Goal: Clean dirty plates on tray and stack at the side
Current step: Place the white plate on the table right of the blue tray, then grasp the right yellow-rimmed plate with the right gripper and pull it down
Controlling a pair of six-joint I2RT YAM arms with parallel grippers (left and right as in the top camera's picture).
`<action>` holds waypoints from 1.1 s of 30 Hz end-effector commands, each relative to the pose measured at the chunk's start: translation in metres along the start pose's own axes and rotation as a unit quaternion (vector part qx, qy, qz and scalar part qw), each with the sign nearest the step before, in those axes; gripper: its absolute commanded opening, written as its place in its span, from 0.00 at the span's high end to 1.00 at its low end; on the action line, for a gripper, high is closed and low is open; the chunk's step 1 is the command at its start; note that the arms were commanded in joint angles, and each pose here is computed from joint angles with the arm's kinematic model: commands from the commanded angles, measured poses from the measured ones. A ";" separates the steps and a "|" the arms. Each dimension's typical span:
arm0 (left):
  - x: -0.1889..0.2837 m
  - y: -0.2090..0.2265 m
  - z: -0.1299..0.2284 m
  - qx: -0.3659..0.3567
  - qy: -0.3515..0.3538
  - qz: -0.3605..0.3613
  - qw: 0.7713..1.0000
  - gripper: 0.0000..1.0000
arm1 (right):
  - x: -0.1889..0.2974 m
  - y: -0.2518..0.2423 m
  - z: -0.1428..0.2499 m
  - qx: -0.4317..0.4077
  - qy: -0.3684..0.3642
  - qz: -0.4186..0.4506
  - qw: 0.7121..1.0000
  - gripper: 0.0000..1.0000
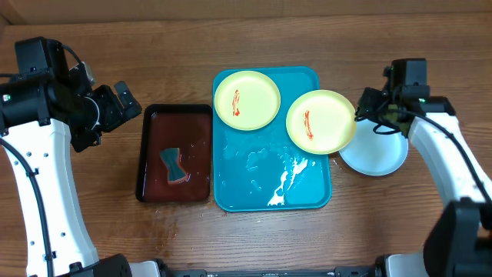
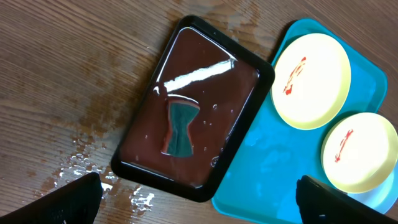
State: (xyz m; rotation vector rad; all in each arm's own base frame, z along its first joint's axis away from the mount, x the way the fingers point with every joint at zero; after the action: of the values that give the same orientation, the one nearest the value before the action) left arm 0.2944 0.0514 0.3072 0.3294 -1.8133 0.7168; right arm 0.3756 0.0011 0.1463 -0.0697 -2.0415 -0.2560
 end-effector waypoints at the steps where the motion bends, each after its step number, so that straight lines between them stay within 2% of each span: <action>1: 0.008 -0.001 -0.002 -0.011 -0.014 0.004 1.000 0.00 | -0.030 -0.002 0.009 0.018 0.038 0.000 0.999 0.43; 5: 0.008 -0.001 -0.002 -0.011 -0.014 0.004 1.000 0.00 | -0.050 -0.002 0.022 0.014 0.076 -0.007 0.997 0.48; 9: 0.008 -0.001 -0.002 -0.011 -0.014 0.004 1.000 0.00 | -0.052 -0.001 0.026 0.013 0.086 -0.012 0.996 0.77; 11: 0.008 -0.001 -0.002 -0.011 -0.014 0.004 1.000 0.00 | -0.051 0.000 0.027 0.010 0.091 -0.015 0.996 0.96; 16: 0.008 -0.001 -0.002 -0.011 -0.014 0.004 1.000 0.00 | -0.028 0.001 0.026 -0.027 0.107 -0.008 0.994 0.96; 22: 0.008 -0.001 -0.002 -0.011 -0.014 0.004 1.000 0.00 | 0.033 0.013 0.020 -0.049 0.085 -0.014 0.995 0.96; 27: 0.008 -0.001 -0.002 -0.011 -0.014 0.004 1.000 0.01 | 0.057 0.034 0.051 -0.022 0.132 -0.016 0.991 0.96; 33: 0.008 -0.001 -0.002 -0.011 -0.014 0.004 1.000 0.00 | 0.032 0.060 0.104 -0.042 0.190 -0.002 0.981 0.96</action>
State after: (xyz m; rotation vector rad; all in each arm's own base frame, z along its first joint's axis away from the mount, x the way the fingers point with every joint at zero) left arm 0.2945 0.0514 0.3071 0.3290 -1.8133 0.7170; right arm 0.2948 0.0655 0.1625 -0.0028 -1.7199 -0.2763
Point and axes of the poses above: each gripper's point midway between its finger pads, its own x axis back along the fingers, its own y axis along the line the jaws close on, z = x × y, the point moved 5 cm from there along x, back along the fingers, and after that the axes turned 7 degrees about x, right-handed, at the moved point
